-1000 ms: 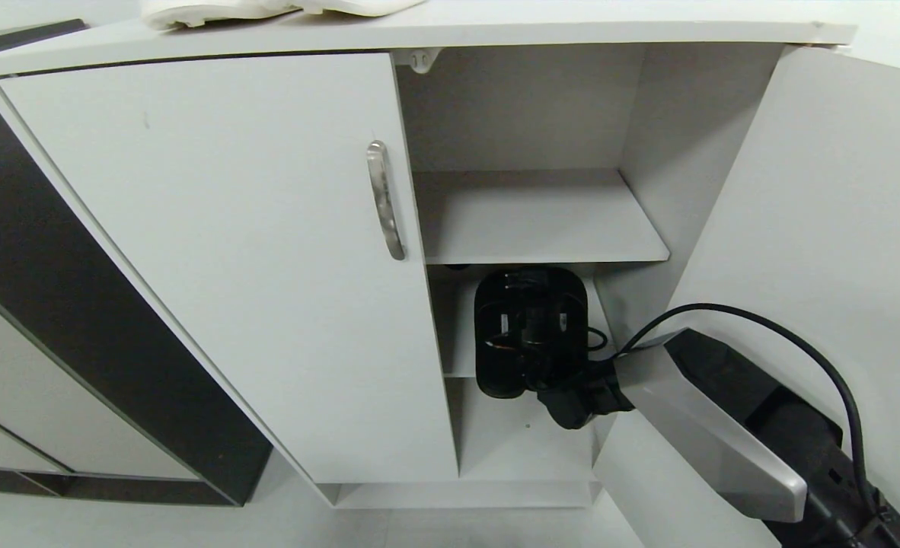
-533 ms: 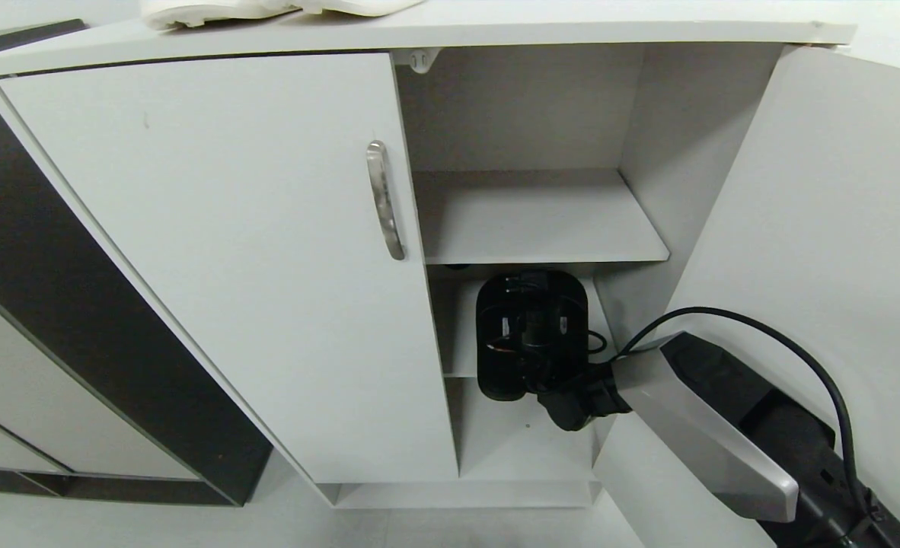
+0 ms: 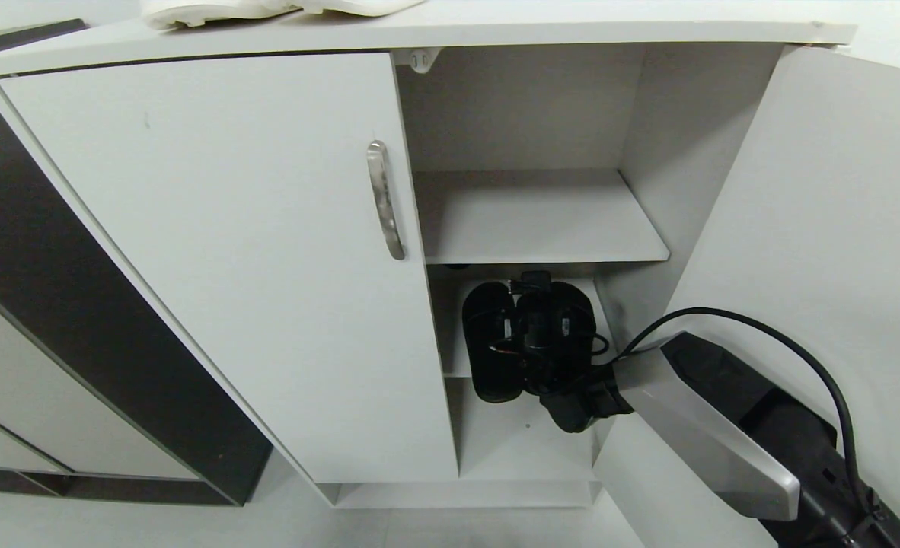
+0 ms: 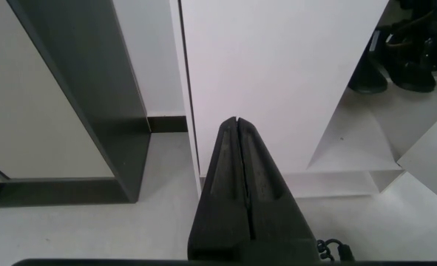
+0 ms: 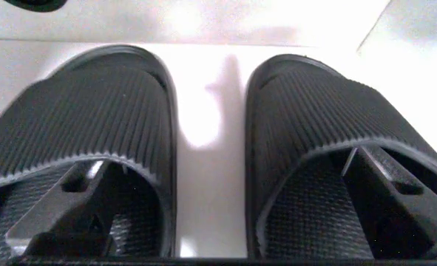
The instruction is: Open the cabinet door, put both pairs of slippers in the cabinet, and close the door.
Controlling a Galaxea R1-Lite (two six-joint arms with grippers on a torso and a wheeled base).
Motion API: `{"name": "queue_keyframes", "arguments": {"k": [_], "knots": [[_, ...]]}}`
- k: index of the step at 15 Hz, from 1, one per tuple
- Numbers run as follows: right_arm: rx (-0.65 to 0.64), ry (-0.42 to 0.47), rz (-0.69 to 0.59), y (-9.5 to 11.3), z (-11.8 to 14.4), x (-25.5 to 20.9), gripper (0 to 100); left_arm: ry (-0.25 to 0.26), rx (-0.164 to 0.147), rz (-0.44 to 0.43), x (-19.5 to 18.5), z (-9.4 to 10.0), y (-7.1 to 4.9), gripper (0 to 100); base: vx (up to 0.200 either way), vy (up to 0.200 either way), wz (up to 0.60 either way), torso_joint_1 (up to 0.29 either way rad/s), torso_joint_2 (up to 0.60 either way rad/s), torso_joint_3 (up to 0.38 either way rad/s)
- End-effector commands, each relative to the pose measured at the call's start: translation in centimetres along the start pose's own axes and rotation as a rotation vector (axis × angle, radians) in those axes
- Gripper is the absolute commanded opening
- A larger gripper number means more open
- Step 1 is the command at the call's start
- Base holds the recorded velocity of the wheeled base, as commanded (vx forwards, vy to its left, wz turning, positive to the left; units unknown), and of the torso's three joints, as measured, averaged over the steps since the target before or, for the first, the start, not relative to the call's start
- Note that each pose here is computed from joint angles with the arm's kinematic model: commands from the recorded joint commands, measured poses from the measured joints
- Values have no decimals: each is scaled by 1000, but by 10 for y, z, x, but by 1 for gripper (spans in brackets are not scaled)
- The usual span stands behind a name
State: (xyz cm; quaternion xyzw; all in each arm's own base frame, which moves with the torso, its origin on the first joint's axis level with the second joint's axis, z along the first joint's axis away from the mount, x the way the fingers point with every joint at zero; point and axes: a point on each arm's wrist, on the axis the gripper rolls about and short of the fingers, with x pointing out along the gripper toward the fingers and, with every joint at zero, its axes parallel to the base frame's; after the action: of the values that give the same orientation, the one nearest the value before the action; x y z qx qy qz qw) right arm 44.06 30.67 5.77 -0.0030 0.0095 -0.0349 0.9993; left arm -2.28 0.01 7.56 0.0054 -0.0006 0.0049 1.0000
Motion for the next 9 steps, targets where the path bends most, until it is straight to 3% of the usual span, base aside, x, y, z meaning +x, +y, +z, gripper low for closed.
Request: {"name": "queue_keyframes", "arguments": {"k": [1,9], "knots": [[-2,2,4,-2,7,-7,100,1,0,1,0,0,0,0,0,0,0,0,0,0],[-18,15,71,-14,7,-72,100,1,0,-1,0,0,0,0,0,0,0,0,0,0]]}}
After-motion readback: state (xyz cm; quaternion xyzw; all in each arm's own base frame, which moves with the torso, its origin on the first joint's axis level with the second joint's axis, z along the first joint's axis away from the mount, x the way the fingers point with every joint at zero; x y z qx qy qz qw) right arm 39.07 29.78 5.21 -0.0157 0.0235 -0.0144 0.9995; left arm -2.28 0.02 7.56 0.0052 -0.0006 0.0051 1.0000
